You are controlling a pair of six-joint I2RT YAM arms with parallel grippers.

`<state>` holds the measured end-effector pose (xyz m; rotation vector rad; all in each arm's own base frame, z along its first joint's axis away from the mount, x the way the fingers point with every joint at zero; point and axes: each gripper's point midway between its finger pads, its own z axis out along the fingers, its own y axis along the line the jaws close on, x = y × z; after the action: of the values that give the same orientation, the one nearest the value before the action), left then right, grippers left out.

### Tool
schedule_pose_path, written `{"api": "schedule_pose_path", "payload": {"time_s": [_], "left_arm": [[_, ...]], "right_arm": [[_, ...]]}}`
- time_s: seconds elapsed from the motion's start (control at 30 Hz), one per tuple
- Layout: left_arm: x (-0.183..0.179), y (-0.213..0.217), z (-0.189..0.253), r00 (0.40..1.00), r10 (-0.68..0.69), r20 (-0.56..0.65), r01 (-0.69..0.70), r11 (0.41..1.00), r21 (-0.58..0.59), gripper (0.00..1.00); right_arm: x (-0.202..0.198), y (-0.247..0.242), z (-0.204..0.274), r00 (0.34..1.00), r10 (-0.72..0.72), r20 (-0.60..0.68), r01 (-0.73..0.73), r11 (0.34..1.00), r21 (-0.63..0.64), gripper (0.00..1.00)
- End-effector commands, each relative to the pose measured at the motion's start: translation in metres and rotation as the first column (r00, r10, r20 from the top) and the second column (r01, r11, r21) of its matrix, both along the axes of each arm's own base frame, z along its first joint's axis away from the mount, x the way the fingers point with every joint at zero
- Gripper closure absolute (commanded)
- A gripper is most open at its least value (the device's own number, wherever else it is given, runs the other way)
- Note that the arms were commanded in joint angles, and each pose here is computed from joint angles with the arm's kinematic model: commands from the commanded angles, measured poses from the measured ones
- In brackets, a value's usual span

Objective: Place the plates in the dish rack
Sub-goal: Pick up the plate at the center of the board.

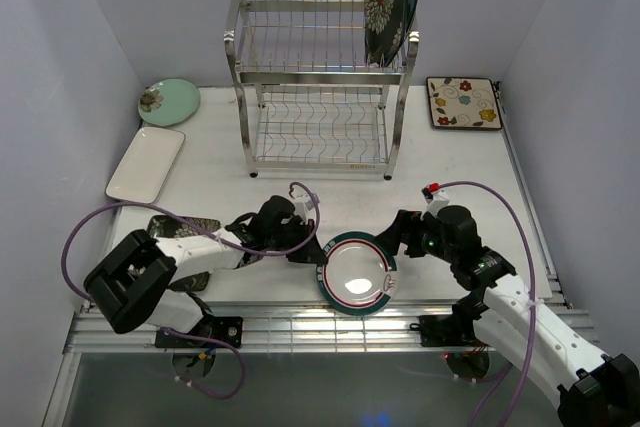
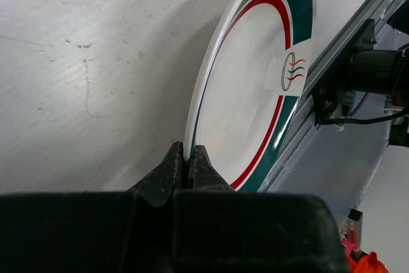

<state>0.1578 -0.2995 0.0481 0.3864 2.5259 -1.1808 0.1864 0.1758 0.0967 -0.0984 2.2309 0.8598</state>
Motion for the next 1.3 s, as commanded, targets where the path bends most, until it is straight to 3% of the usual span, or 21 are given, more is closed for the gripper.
{"api": "schedule_pose_path", "payload": {"time_s": [0.0, 0.23, 0.43, 0.53, 0.73, 1.03, 1.17, 1.2, 1.27], "left_arm": [[0.022, 0.011, 0.025, 0.991, 0.032, 0.128, -0.035, 0.999, 0.017, 1.00], [0.028, 0.012, 0.069, 0.976, 0.023, 0.216, 0.007, 0.991, -0.135, 1.00], [-0.003, -0.005, 0.082, 0.978, -0.146, 0.149, 0.185, 0.937, -0.296, 1.00], [-0.008, -0.004, 0.077, 0.976, -0.168, 0.138, 0.203, 0.931, -0.304, 1.00], [-0.009, -0.003, 0.086, 0.972, -0.167, 0.168, 0.214, 0.923, -0.320, 1.00], [-0.007, -0.005, 0.101, 0.967, -0.158, 0.202, 0.220, 0.914, -0.340, 1.00], [-0.004, -0.006, 0.098, 0.968, -0.156, 0.198, 0.216, 0.918, -0.334, 1.00], [-0.003, -0.007, 0.098, 0.968, -0.151, 0.199, 0.211, 0.920, -0.331, 1.00], [-0.001, -0.007, 0.098, 0.969, -0.144, 0.203, 0.206, 0.922, -0.328, 1.00]], "right_arm": [[0.002, 0.008, 0.029, 0.993, 0.055, 0.103, -0.060, 0.997, 0.045, 0.11], [-0.003, 0.014, 0.052, 0.976, 0.120, 0.183, -0.133, 0.989, 0.065, 0.13], [-0.002, 0.013, 0.078, 0.960, 0.126, 0.251, -0.146, 0.987, 0.063, 0.13], [0.002, 0.011, 0.086, 0.963, 0.108, 0.249, -0.125, 0.991, 0.053, 0.13], [-0.003, 0.022, 0.081, 0.962, 0.184, 0.200, -0.198, 0.979, 0.056, 0.21], [-0.012, 0.038, 0.072, 0.942, 0.287, 0.174, -0.306, 0.948, 0.092, 0.23], [-0.014, 0.042, 0.069, 0.936, 0.316, 0.157, -0.333, 0.937, 0.102, 0.40], [-0.014, 0.043, 0.068, 0.935, 0.320, 0.153, -0.337, 0.936, 0.103, 0.57], [-0.013, 0.044, 0.065, 0.935, 0.324, 0.140, -0.340, 0.935, 0.103, 0.78]]}}
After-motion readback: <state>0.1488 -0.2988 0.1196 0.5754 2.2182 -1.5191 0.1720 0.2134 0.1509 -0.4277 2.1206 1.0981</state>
